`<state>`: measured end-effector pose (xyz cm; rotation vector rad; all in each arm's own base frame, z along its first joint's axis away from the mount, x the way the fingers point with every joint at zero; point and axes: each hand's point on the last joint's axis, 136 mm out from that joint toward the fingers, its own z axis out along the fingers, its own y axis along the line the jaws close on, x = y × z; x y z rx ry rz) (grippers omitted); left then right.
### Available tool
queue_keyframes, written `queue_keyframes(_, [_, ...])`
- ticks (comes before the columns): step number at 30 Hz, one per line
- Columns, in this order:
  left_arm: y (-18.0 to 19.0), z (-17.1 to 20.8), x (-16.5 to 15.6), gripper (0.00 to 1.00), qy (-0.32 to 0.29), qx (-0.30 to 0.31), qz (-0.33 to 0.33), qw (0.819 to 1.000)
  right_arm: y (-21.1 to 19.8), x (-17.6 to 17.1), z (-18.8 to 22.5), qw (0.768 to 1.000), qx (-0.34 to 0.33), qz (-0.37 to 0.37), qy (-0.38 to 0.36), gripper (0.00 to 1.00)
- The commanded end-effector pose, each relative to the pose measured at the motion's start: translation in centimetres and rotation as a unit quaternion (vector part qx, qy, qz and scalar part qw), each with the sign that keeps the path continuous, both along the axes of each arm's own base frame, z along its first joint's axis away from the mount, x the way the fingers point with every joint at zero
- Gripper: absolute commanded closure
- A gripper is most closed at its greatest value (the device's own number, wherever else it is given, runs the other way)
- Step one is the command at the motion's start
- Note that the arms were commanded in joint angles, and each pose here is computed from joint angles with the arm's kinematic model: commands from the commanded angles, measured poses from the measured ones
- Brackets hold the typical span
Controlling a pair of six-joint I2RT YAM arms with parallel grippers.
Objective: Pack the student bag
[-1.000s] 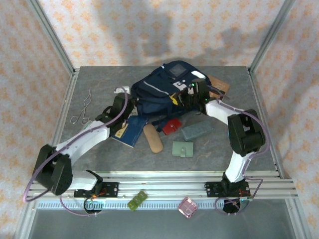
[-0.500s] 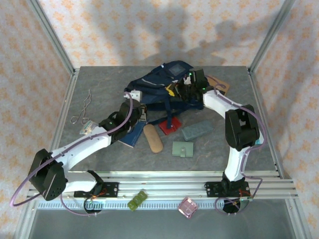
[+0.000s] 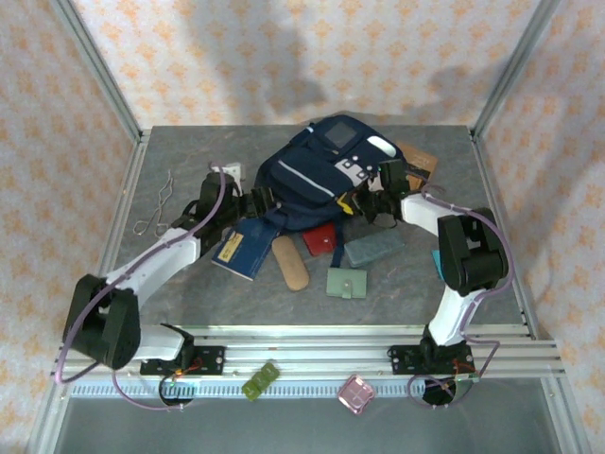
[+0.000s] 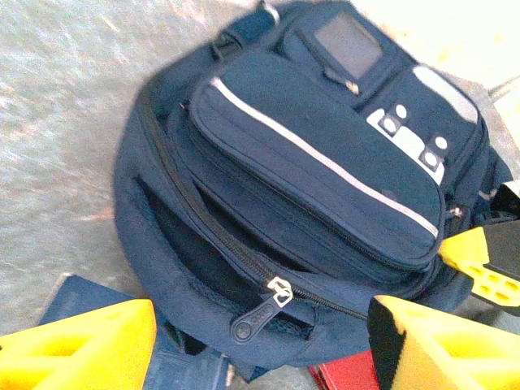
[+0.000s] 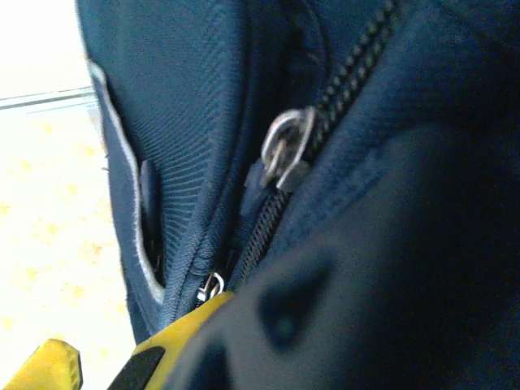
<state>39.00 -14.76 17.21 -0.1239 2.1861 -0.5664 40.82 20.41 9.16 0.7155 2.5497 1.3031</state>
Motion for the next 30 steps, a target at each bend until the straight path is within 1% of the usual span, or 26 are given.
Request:
queue_keyframes(1, [-2.4, -1.5, 0.2, 0.28, 0.02, -0.034, -0.068, 0.997, -0.4, 1.4, 1.2, 0.998, -0.003, -0.004, -0.055, 1.0])
queue_keyframes(3, [-2.8, -2.8, 0.6, 0.28, 0.036, -0.048, -0.082, 0.995, -0.4, 1.3, 1.1, 0.998, -0.003, -0.003, -0.055, 1.0])
queue_keyframes(6, [-2.9, -5.1, 1.2, 0.28, 0.06, -0.043, -0.086, 0.994, -0.3, 1.4, 1.4, 0.998, -0.001, 0.0, -0.058, 1.0])
queue_keyframes(9, [-3.3, -6.1, 1.8, 0.28, 0.07, -0.041, -0.095, 0.992, -0.2, 1.5, 1.5, 0.998, 0.001, 0.002, -0.059, 1.0])
queue_keyframes(12, [-3.7, -6.1, 2.3, 0.3, 0.068, -0.048, -0.101, 0.991, -0.2, 1.5, 1.5, 0.998, 0.002, 0.001, -0.059, 1.0])
queue_keyframes(13, [-3.8, -6.3, 2.3, 0.32, 0.072, -0.048, -0.103, 0.991, -0.3, 1.5, 1.4, 0.998, 0.001, 0.0, -0.057, 1.0])
queue_keyframes(16, [-3.9, -6.8, 2.7, 0.45, 0.082, -0.038, -0.106, 0.99, -0.2, 1.5, 1.1, 0.999, 0.003, -0.001, -0.053, 1.0])
queue_keyframes(18, [-3.9, -6.8, 2.8, 0.61, 0.08, -0.035, -0.106, 0.99, -0.2, 1.6, 0.8, 0.999, 0.004, -0.002, -0.05, 1.0])
queue_keyframes(21, [-4.0, -6.3, 3.0, 0.67, 0.075, -0.036, -0.108, 0.991, -0.2, 1.5, 0.5, 0.999, 0.003, -0.001, -0.046, 1.0])
queue_keyframes(25, [-4.0, -5.9, 3.1, 0.85, 0.079, -0.032, -0.109, 0.99, -0.2, 1.4, 0.3, 0.999, 0.003, -0.001, -0.043, 1.0])
queue_keyframes(26, [-3.9, -5.8, 3.0, 0.87, 0.079, -0.029, -0.108, 0.991, -0.1, 1.5, 0.4, 0.999, 0.003, -0.001, -0.044, 1.0])
queue_keyframes(30, [-3.5, -4.9, 2.3, 0.89, 0.074, -0.021, -0.105, 0.992, -0.2, 1.5, 0.5, 0.999, 0.002, -0.001, -0.045, 1.0])
